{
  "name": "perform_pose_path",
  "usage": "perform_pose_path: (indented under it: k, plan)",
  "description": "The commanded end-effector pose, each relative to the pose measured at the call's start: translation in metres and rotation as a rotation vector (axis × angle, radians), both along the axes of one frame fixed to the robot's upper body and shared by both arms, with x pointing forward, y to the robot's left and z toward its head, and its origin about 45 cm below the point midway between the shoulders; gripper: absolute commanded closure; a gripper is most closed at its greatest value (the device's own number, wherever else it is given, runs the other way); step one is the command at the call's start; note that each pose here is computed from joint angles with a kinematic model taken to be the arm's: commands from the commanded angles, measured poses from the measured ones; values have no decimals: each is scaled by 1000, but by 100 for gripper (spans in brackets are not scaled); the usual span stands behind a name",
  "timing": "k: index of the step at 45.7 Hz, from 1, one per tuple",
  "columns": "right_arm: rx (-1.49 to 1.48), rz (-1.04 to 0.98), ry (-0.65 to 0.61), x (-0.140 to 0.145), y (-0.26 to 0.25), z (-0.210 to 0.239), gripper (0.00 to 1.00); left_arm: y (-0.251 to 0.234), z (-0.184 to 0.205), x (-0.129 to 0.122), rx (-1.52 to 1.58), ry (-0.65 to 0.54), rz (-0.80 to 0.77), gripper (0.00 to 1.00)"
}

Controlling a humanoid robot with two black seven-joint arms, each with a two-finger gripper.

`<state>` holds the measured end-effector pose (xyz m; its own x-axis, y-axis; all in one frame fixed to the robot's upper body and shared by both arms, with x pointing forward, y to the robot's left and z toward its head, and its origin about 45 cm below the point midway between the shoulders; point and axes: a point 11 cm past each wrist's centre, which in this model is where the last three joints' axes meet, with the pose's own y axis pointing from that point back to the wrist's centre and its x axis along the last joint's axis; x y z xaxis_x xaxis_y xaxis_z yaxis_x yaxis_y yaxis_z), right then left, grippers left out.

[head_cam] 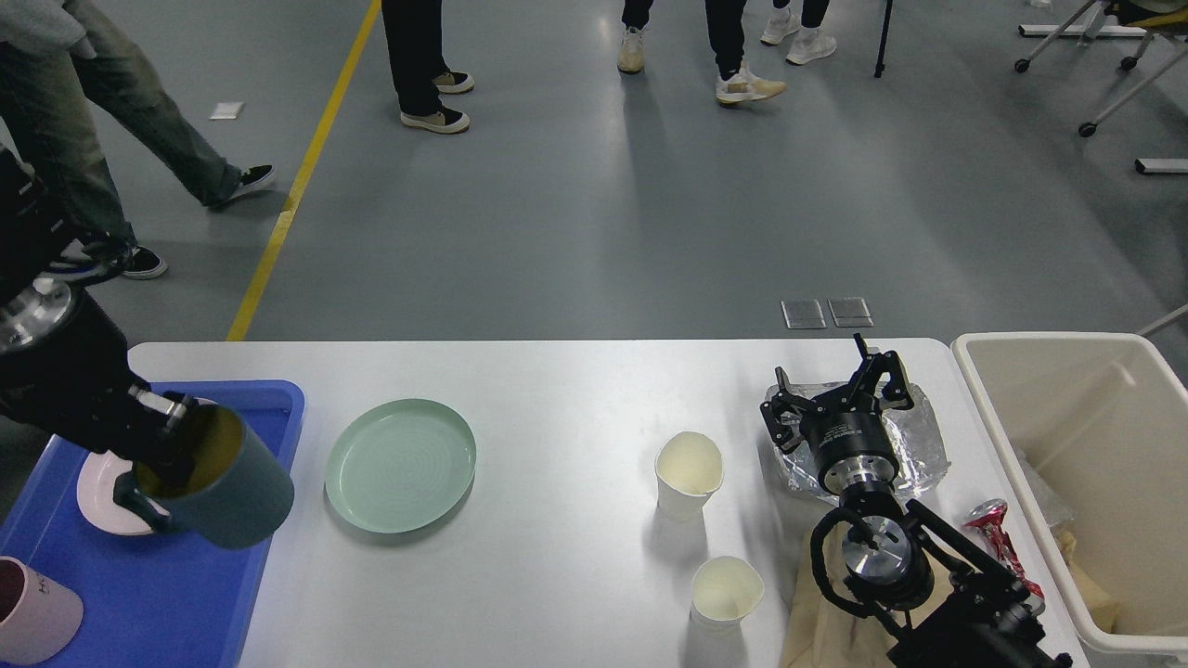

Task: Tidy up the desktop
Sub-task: 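Lift the teal mug with the left gripper and set it by the blue tray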

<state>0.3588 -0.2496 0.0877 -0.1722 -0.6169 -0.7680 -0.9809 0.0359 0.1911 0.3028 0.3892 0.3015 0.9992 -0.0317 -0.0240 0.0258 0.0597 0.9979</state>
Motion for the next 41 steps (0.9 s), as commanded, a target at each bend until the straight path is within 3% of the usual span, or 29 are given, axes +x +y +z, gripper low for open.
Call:
perform_pose_path:
  k: [1,22,41]
  plan:
    - [-1,0,-2,1,-1,1,0,35,-41,-21,57,-22,-16,100]
    - [0,0,0,0,0,0,0,87,-105,-61,193,-29,-69,100]
    - [0,0,0,0,0,0,0,93,-154,-66,208,-41,-76,98]
